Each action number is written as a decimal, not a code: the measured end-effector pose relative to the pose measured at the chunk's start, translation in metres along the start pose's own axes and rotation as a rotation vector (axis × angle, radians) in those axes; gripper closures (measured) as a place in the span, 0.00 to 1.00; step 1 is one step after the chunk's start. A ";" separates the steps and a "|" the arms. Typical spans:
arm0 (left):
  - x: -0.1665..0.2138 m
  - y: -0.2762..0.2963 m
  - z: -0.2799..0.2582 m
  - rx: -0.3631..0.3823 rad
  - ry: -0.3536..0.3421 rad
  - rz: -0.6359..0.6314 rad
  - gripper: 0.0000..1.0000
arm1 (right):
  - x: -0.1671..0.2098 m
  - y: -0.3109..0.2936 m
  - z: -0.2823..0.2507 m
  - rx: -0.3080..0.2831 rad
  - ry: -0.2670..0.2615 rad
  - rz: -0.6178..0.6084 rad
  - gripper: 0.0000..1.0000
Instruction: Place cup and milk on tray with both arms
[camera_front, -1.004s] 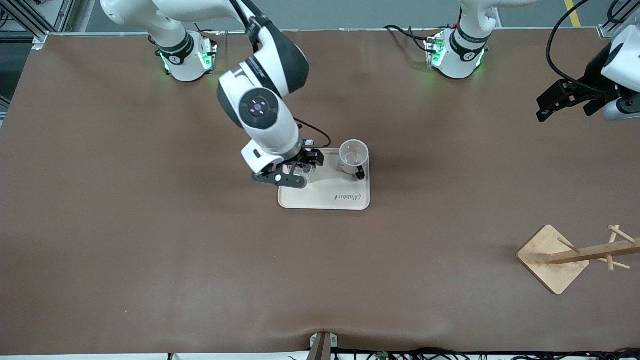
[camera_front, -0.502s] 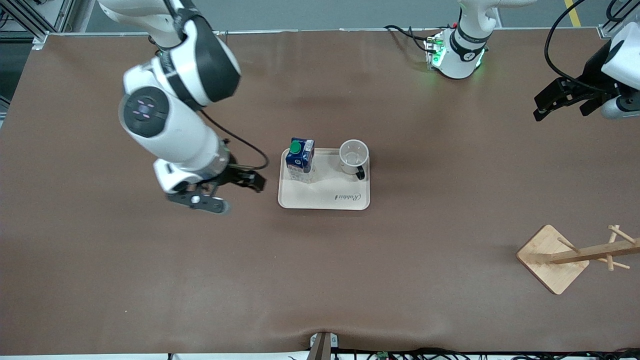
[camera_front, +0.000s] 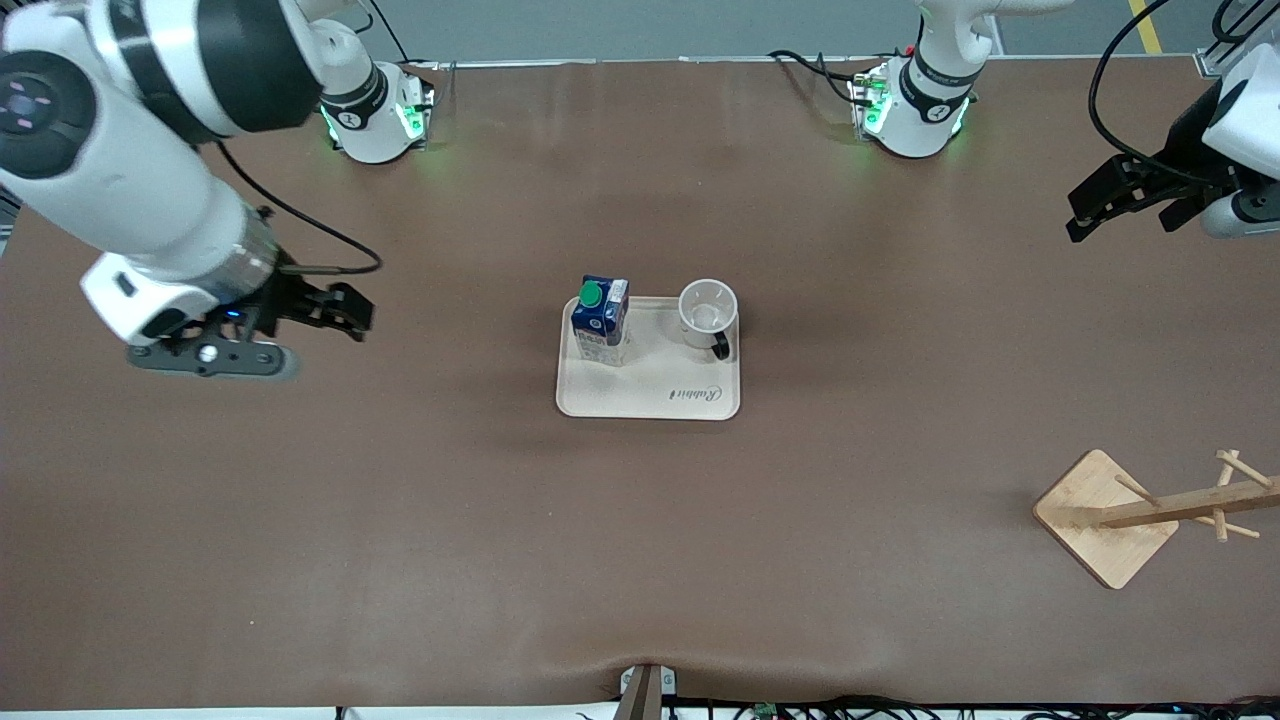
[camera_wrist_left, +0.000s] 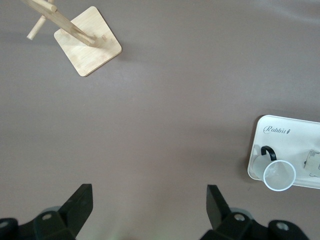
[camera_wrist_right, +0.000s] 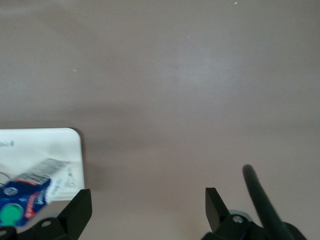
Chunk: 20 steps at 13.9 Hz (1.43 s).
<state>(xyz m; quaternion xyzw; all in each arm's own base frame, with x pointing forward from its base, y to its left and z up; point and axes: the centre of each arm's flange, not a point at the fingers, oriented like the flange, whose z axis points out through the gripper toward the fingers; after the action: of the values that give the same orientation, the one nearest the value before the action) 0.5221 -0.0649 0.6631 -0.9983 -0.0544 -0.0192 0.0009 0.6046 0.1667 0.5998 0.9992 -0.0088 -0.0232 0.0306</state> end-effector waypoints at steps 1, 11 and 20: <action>0.000 0.000 0.000 0.000 0.000 0.000 0.00 | -0.001 0.021 -0.004 0.004 -0.005 -0.012 0.00; 0.000 -0.001 -0.002 -0.001 0.004 -0.003 0.00 | -0.030 0.191 0.032 0.059 -0.061 0.136 0.00; 0.000 0.000 -0.003 -0.002 0.007 -0.001 0.00 | -0.028 0.195 -0.013 0.058 0.050 0.138 0.00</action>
<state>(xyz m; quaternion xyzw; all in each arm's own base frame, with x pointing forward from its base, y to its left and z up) 0.5220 -0.0651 0.6663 -0.9982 -0.0547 -0.0226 0.0002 0.5743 -0.0263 0.6260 0.9970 -0.0778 0.0040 0.0034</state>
